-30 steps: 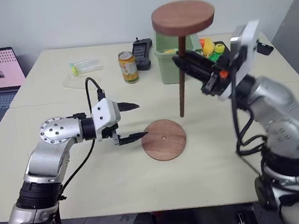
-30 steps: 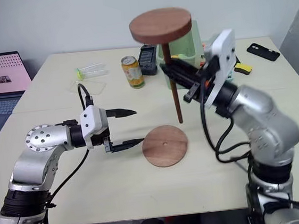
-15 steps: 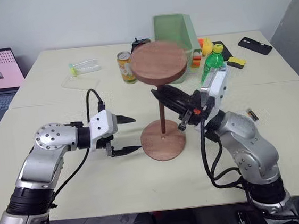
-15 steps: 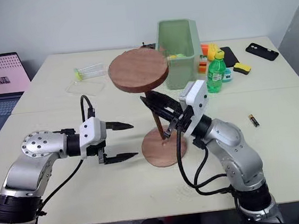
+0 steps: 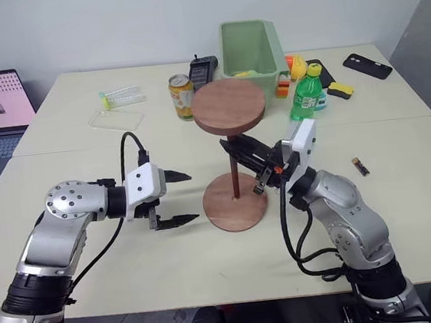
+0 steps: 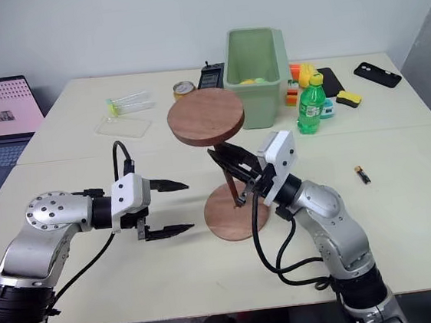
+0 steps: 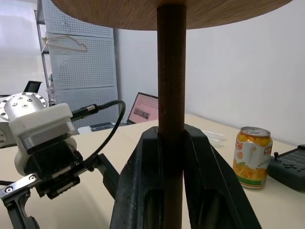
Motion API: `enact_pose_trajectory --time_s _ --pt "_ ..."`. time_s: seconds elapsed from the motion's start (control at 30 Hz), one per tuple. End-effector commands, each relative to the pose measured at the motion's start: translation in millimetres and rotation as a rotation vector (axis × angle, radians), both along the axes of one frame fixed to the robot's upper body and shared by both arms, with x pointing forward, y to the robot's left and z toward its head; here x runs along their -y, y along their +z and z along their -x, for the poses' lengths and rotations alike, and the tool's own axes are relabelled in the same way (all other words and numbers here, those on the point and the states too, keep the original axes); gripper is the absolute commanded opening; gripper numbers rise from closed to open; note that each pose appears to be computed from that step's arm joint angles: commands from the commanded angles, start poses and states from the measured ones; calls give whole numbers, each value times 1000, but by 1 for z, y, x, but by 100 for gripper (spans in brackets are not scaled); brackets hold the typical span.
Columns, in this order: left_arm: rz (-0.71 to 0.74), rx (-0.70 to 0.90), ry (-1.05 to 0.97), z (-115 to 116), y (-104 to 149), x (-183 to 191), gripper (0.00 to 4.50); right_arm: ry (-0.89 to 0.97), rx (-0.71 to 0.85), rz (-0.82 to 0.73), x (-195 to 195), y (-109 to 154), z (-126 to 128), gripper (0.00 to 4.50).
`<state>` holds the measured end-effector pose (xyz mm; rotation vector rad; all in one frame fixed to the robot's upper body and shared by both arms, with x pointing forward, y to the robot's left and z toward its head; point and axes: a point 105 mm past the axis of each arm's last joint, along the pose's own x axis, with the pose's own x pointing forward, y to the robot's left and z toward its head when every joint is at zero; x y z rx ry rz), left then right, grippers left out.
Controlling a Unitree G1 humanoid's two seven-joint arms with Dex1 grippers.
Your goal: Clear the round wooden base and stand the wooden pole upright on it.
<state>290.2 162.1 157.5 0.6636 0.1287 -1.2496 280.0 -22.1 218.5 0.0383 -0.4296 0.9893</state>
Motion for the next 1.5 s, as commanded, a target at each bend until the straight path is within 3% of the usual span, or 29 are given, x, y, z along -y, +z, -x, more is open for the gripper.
enact_pose_trajectory --time_s 0.03,1.17,1.5 --pt "-17 46 -19 3 9 0 450 7 45 -21 -1 7 5 21" --pt "-7 52 -33 1 7 1 450 45 -23 17 -10 -18 5 21" --pt "-3 60 -39 1 11 4 450 -15 -107 81 -6 -39 -9 21"
